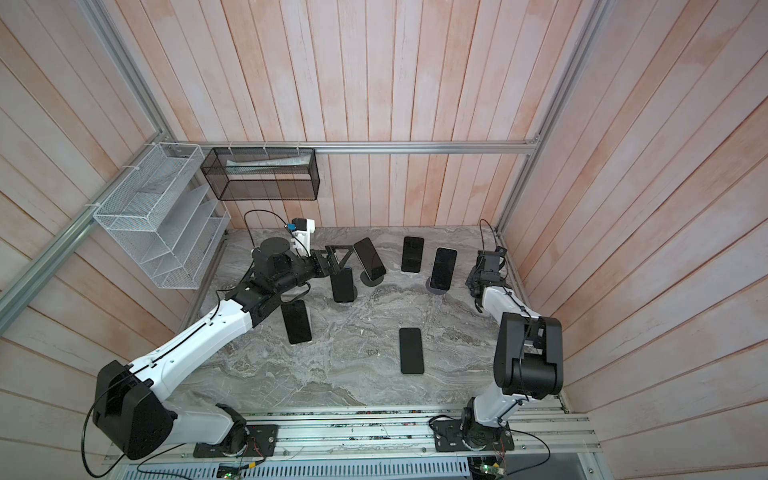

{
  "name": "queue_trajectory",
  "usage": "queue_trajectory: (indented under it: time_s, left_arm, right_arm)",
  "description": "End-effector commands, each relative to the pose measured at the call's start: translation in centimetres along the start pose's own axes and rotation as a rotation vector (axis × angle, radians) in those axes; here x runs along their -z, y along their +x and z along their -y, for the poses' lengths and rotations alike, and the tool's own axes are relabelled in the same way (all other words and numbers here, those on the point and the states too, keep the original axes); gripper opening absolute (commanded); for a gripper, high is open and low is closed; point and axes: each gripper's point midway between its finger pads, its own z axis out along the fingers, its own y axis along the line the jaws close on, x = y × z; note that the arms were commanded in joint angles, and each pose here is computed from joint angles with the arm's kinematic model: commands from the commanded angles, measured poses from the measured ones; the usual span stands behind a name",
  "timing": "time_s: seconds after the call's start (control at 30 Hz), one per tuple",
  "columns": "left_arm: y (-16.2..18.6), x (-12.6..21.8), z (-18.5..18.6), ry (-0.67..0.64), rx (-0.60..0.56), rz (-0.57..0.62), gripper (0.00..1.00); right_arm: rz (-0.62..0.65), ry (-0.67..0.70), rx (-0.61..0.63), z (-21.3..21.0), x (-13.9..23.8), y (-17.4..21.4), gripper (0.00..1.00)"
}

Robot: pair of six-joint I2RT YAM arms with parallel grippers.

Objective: Remove the phone from the phone stand
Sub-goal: 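Move the right gripper toward the phones farthest from the robot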

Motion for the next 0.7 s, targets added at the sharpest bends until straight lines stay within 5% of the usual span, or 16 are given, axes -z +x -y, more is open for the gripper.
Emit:
queue_trajectory:
  time_s: [0.0, 0.43, 0.67]
  left_arm:
    - [-0.3, -0.1, -0.1, 0.001, -0.017, 0.011, 1.0]
    - [-0.4, 0.0, 0.1, 0.007, -0.021, 0.011, 1.0]
    - [-0.5, 0.0, 0.0, 0.002, -0.029, 0.013, 1.0]
  right_arm:
    - [-0.011, -0.004, 0.028, -0.3, -0.8, -0.5, 0.58]
    - [-0.022, -0.02, 0.026, -0.3, 1.1, -1.2, 0.89]
    - [-0.032, -0.075, 0.028, -0.9, 3.4, -2.3, 0.94]
